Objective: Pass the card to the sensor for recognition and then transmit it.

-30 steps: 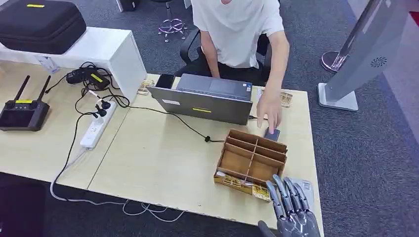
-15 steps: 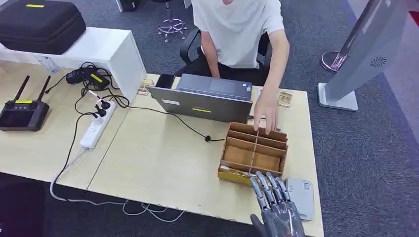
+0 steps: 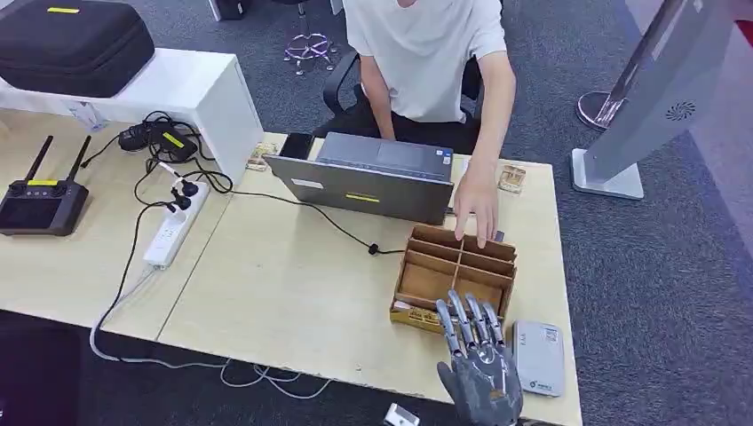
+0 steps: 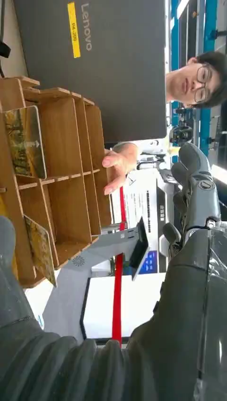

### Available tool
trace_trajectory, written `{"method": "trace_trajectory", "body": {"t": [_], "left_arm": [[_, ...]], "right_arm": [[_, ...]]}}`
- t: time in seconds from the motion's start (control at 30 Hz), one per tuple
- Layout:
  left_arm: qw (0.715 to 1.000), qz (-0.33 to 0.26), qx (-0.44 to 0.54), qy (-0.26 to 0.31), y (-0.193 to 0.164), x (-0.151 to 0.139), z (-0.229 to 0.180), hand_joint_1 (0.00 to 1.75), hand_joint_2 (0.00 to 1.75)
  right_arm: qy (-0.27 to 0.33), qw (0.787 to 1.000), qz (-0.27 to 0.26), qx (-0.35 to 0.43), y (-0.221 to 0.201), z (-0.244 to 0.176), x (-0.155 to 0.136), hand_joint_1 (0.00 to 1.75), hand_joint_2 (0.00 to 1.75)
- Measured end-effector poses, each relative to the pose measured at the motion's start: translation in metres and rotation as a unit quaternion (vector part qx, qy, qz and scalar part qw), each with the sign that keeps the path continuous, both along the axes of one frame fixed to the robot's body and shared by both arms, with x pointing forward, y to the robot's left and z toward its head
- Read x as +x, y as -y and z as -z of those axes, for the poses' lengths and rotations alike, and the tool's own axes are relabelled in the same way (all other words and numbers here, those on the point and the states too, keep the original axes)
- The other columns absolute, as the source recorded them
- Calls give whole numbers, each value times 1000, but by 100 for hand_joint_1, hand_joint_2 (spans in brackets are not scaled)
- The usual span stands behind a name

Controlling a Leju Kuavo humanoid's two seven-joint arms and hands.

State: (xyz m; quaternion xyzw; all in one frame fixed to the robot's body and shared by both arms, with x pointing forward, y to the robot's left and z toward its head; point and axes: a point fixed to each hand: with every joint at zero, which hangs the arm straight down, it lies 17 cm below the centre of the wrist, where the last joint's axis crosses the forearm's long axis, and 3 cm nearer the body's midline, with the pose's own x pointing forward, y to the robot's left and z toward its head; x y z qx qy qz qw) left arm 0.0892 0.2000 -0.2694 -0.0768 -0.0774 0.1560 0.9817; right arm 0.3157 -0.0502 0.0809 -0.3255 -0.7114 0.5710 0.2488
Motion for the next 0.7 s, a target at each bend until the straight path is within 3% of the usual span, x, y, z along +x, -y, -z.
{"method": "trace_trajectory", "body": {"t": [0.43,0.7], "left_arm": [[1000,10,2,1,-2,0,0,0,175],[1000,18,2,3,-2,0,0,0,175]], "right_arm": [[1,999,39,6,7,-5,30,0,175],[-22,997,75,-11,26,20,47,0,175]]}}
